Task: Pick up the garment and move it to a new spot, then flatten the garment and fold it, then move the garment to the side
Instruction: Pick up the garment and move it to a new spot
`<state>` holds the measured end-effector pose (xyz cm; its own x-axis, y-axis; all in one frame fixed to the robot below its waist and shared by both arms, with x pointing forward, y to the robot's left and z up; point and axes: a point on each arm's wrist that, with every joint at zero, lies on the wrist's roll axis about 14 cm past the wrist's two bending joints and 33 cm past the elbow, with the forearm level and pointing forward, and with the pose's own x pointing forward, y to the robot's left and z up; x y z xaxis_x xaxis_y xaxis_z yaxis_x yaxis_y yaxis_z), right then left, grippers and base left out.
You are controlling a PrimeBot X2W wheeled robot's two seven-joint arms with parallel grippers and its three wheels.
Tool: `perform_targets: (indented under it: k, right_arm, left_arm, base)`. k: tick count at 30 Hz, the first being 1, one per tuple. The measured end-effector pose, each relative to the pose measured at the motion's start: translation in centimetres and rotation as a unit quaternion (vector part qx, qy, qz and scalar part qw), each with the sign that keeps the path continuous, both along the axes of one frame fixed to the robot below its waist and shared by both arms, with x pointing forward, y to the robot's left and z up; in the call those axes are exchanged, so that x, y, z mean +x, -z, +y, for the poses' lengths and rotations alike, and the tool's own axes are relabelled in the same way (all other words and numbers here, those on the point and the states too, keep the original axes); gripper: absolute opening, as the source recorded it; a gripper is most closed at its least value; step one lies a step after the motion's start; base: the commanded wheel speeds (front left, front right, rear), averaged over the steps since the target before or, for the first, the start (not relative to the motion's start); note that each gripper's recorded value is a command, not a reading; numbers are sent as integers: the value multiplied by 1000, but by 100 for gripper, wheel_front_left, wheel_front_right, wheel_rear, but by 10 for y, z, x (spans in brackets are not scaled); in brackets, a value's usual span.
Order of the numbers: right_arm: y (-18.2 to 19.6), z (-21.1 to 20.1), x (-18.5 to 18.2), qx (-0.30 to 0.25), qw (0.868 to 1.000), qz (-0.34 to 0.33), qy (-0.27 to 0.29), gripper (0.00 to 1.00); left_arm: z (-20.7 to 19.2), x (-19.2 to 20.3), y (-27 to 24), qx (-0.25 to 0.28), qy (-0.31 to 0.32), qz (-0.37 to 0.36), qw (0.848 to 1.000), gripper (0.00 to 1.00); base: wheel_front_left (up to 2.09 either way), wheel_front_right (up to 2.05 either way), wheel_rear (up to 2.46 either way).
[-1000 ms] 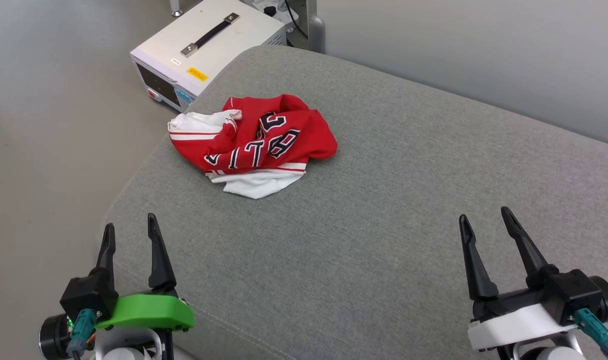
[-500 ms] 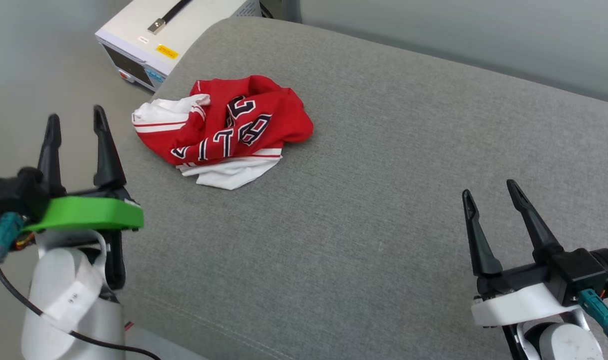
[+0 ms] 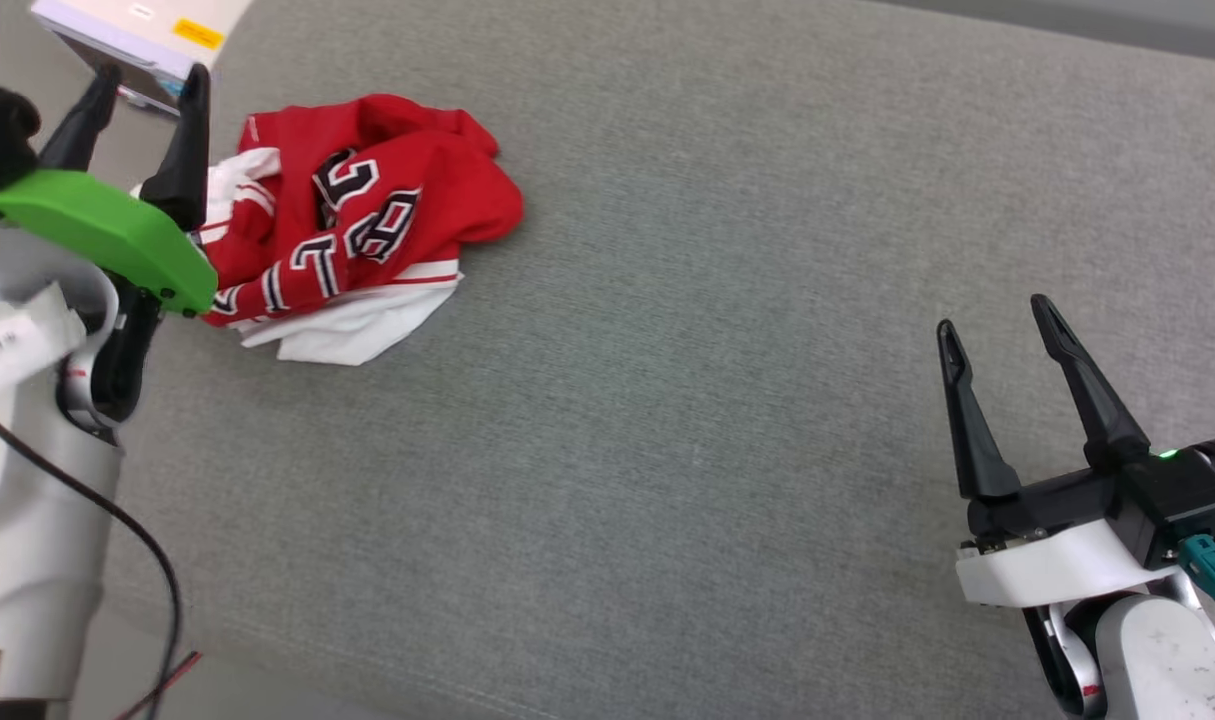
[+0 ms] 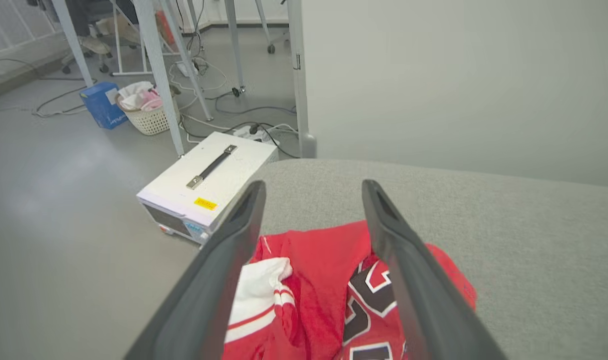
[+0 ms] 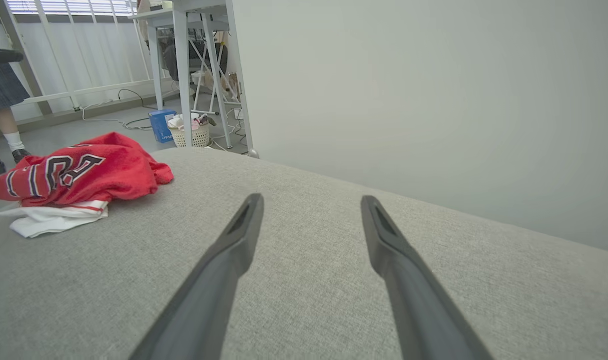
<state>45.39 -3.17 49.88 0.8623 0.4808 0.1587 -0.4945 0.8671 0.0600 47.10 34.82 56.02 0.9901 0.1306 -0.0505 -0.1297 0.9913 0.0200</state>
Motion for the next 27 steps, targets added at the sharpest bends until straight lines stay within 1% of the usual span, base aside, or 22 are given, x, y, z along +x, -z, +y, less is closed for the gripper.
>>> perform_targets:
  k: [2,4,6,10,13,18,20,22,24,27]
  right_arm:
    - [5,-8,2,-4,1000,4,9,100]
    - [7,-14,5,-8,1000,5,17,100]
    - [11,-21,6,-13,1000,9,25,100]
    - [19,-33,8,-21,999,16,38,100]
    - [25,-40,9,-27,998,23,46,100]
    - [33,-49,12,-32,997,30,57,100]
    - [35,-54,12,-34,997,33,64,100]
    - [39,-59,12,-38,996,37,70,100]
    - [42,-63,11,-40,996,41,74,100]
    - [44,-69,10,-44,995,45,82,100]
  left_arm:
    - [-5,7,26,-13,17,76,997,100]
    - [-11,8,51,-20,35,150,988,100]
    - [-19,6,75,-25,54,223,973,100]
    - [-28,-3,110,-21,79,330,941,100]
    - [-31,-14,140,-6,91,405,910,100]
    - [-39,-18,176,-28,94,466,879,100]
    - [-41,-24,192,-41,90,495,863,100]
    - [-39,-25,200,-45,85,514,852,100]
    - [-40,-25,207,-43,86,528,844,100]
    - [-41,-23,215,-38,90,538,837,100]
  base:
    - [0,0,0]
    - [0,0,0]
    - [0,0,0]
    - [0,0,0]
    - [0,0,0]
    - [0,0,0]
    - [0,0,0]
    - [0,0,0]
    - [0,0,0]
    - [0,0,0]
